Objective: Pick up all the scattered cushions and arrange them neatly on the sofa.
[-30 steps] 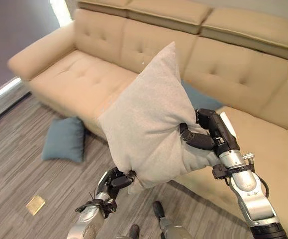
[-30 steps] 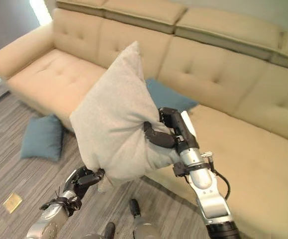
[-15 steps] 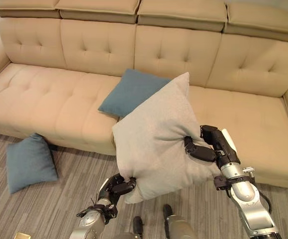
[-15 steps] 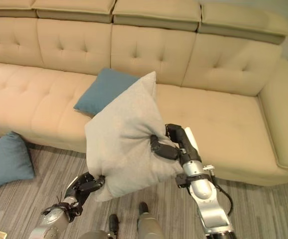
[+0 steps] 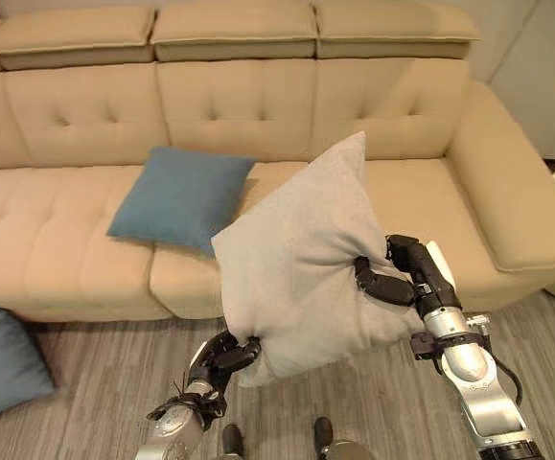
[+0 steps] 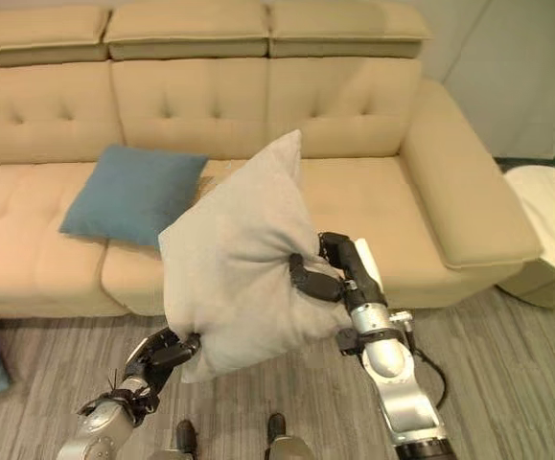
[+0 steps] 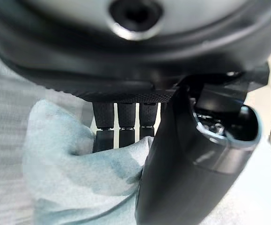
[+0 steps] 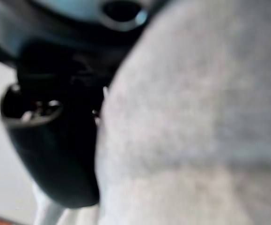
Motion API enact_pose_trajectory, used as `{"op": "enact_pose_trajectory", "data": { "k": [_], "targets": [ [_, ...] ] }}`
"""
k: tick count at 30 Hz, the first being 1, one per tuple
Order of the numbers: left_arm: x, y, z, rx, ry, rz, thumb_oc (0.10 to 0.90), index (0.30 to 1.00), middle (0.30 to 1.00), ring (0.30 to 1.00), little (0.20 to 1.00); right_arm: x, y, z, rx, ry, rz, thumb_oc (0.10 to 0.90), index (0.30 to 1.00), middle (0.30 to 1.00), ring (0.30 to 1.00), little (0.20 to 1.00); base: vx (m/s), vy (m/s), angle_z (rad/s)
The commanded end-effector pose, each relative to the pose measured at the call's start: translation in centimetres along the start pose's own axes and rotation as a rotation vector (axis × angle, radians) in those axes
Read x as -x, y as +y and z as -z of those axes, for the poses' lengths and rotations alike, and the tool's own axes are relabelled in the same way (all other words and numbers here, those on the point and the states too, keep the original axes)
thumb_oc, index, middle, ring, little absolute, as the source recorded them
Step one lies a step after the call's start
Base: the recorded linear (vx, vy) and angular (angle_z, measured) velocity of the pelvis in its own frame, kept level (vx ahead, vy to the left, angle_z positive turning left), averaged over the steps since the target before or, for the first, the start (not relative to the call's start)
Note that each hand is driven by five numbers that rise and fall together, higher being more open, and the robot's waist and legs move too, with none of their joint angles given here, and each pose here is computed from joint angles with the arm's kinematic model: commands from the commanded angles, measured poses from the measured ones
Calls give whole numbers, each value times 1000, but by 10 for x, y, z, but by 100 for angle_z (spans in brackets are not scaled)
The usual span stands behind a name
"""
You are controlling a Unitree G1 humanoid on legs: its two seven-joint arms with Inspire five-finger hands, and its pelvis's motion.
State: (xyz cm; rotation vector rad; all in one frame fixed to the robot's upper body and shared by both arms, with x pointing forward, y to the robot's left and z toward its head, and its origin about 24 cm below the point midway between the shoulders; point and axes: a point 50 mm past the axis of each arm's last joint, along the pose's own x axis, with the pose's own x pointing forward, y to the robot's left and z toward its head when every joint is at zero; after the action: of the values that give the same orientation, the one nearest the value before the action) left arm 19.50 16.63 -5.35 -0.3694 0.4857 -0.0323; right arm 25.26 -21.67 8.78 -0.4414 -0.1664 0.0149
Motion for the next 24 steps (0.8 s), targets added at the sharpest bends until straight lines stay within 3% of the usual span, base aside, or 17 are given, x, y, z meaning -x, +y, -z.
{"op": "enact_pose_trajectory", "data": {
  "k": [1,24],
  "targets": [
    [-10,-64,-80,34,-405,285,400,300,300,300,300,-10,10,-57,-103,-314,-23,400,300,300,300,300,7,-80,-44],
    [-9,-66,-92,-33,-442,308,400,300,300,300,300,-11,13,-53,-110,-292,-20,400,300,300,300,300,131,8,-58]
  ]
}}
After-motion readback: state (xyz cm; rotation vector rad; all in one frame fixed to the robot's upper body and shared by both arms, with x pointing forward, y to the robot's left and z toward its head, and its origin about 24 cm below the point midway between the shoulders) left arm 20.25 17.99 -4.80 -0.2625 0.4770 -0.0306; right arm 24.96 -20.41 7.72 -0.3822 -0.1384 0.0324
